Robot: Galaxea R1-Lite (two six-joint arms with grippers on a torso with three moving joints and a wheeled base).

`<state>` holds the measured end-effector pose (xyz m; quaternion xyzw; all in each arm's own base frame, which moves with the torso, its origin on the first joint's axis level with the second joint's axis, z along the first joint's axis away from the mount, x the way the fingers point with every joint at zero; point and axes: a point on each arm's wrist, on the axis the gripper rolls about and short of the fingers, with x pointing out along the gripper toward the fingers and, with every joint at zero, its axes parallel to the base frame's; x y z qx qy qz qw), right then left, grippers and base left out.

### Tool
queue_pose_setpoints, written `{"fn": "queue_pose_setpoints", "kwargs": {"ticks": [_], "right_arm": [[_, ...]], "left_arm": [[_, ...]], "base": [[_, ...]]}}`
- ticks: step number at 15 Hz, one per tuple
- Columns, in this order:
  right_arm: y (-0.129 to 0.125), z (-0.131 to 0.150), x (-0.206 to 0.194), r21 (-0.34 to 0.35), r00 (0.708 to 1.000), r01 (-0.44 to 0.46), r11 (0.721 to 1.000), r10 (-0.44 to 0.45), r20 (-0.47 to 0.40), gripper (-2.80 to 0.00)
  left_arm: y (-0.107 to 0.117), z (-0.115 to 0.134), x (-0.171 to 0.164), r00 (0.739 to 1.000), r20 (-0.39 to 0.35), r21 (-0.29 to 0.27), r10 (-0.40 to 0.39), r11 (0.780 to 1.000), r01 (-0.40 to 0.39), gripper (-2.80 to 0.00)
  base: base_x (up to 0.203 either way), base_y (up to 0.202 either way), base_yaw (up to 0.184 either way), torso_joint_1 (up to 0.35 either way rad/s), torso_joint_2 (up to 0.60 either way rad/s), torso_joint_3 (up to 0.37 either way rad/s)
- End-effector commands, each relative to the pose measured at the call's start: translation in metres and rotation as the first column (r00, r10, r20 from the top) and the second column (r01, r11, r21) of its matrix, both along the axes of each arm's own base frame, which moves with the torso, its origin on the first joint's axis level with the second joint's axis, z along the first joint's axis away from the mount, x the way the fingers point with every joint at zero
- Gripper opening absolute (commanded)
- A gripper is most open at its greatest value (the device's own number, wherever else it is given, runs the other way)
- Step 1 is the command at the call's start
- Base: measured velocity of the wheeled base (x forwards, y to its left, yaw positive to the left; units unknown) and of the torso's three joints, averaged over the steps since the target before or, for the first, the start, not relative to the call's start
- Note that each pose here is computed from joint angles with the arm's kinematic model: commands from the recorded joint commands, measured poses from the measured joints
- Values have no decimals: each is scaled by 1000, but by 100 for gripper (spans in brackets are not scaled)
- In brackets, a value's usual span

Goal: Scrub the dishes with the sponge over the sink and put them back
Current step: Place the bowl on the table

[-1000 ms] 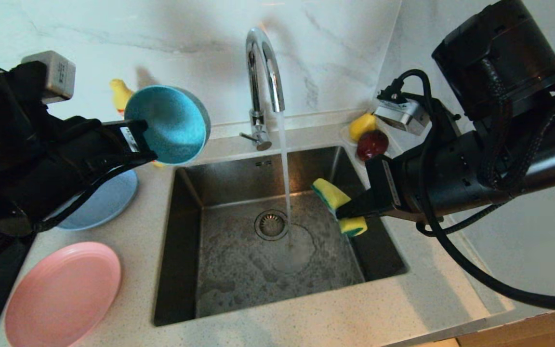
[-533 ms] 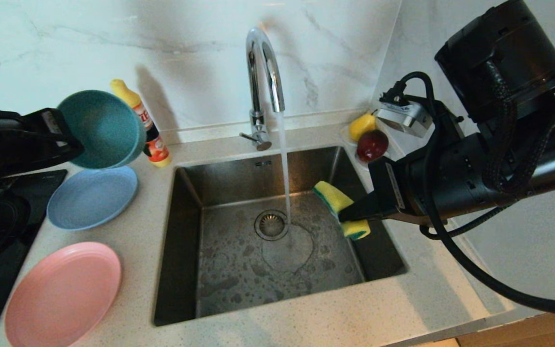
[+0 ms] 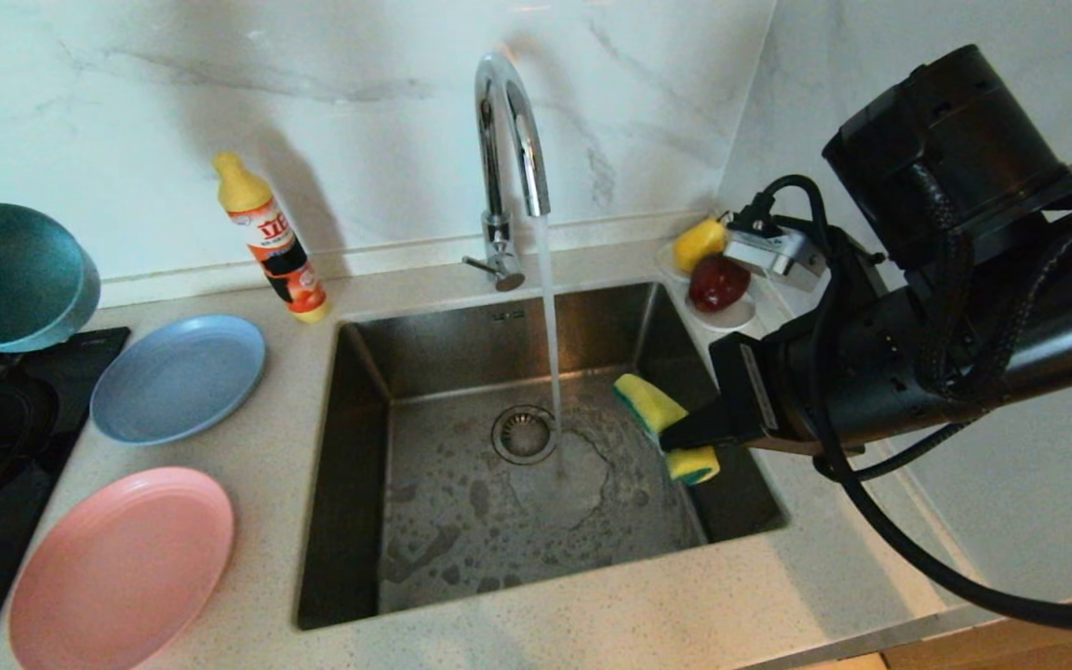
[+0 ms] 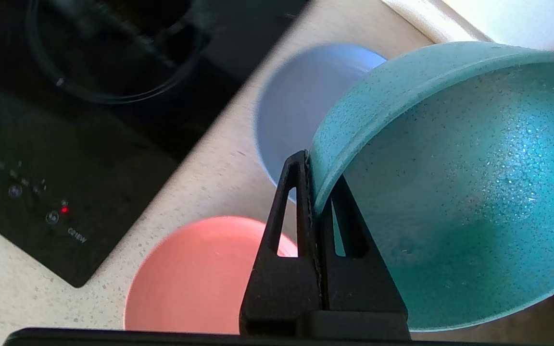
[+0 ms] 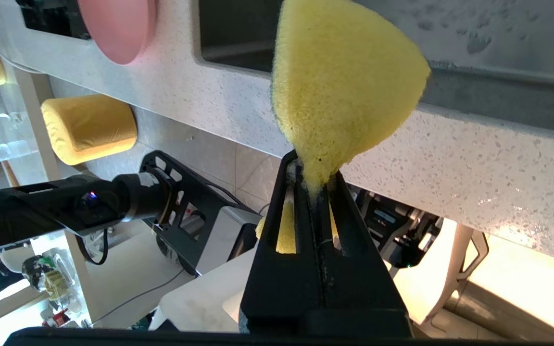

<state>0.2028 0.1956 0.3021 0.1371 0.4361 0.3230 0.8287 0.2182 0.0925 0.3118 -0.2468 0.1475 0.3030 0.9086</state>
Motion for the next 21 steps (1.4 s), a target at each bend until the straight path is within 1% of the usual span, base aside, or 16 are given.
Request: {"fn": "queue_pose_setpoints", "kwargs": {"ticks": [1,3,6,8,11,13,14,15,17,20,21], "right_arm": [[-1,-2,-1,-3,1000,0,1000,0,-9,-280],[-1,-2,-1,-3,1000,-3,1000,3,-9,-280],[-2,-1,-2,0,1000,-4,1000,4,-8,-280],[-3,-2,-4,-3,1000,-4,1000,4,-11,-280],[-4,-5,-4,-17,1000,-13,1000,13,-11,-280],[-5,-3,-5,-9,1000,-14,1000,14,-7,-280],[-4,-3,-5,-10,1000,-15,1000,15,-9,-280],[-5,-4,-5,-12,1000,-15,1000,15,-9,-280],[-5,-4,-6,-13,1000,-15,1000,15,-10,-280],[-5,-4,-6,-13,1000,-17,1000,17,-10,-280],[-6,-3,-6,-10,1000,-15,1000,15,-7,-280]], "left_arm": [[38,-17,8,996,-31,-90,82,992,-84,-280],[68,-35,15,990,-52,-174,133,975,-140,-280],[101,-56,24,986,-53,-264,157,950,-166,-280],[122,-68,30,978,-70,-303,197,930,-209,-280],[151,-91,35,967,-108,-351,232,901,-256,-280],[170,-105,39,955,-117,-399,273,868,-296,-280],[180,-110,38,954,-113,-424,277,855,-299,-280],[188,-113,37,954,-108,-441,279,847,-297,-280],[201,-117,36,950,-106,-454,295,835,-310,-280],[218,-133,38,943,-123,-492,308,807,-328,-280],[222,-138,37,945,-125,-508,302,799,-322,-280]], "base": [[0,0,0,0,0,0],[0,0,0,0,0,0],[0,0,0,0,0,0],[0,0,0,0,0,0],[0,0,0,0,0,0],[0,0,0,0,0,0],[0,0,0,0,0,0],[0,0,0,0,0,0],[0,0,0,0,0,0],[0,0,0,0,0,0],[0,0,0,0,0,0]]}}
